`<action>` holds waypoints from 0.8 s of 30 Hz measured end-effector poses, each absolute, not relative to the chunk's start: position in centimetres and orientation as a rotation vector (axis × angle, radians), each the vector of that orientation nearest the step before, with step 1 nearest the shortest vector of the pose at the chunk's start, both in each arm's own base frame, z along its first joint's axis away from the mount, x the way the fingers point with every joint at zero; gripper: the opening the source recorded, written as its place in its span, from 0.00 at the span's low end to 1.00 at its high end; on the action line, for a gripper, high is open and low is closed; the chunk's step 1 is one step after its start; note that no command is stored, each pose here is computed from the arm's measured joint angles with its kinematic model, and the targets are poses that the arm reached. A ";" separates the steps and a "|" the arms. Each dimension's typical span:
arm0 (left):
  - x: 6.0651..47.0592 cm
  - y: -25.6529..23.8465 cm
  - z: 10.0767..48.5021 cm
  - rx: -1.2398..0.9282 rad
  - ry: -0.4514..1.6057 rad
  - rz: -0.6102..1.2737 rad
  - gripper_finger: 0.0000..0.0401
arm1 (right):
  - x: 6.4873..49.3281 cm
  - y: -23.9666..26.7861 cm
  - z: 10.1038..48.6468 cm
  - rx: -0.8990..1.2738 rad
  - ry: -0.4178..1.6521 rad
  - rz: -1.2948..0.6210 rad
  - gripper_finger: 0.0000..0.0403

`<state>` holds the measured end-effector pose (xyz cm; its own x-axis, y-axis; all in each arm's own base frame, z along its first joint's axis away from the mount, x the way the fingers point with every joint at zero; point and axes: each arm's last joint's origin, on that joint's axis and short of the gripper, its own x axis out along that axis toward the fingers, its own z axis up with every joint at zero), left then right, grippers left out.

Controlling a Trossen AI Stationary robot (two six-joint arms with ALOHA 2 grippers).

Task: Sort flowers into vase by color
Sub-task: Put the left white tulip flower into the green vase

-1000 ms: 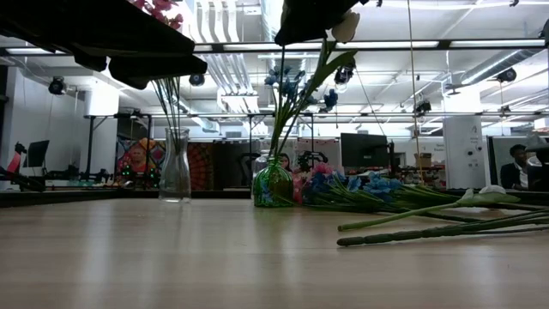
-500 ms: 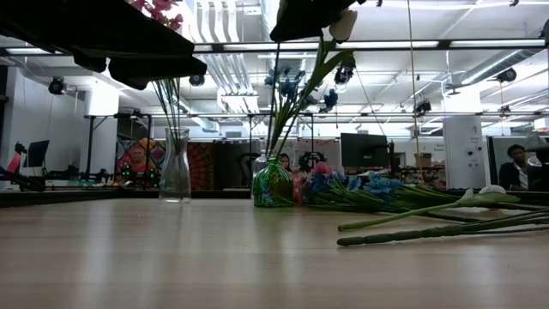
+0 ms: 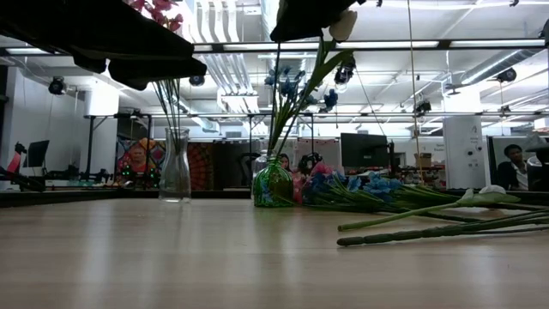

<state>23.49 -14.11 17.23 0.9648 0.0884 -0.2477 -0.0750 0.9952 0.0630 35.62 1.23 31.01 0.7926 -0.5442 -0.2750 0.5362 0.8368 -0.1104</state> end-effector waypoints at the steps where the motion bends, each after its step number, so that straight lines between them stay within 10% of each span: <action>1: 23.5 -14.1 17.2 0.053 0.253 0.082 0.51 | 35.6 1.2 31.0 -0.029 0.308 -0.581 0.06; 24: 23.5 -14.1 17.2 0.053 0.253 0.083 0.51 | 35.6 1.2 30.9 -0.035 0.319 -0.581 0.10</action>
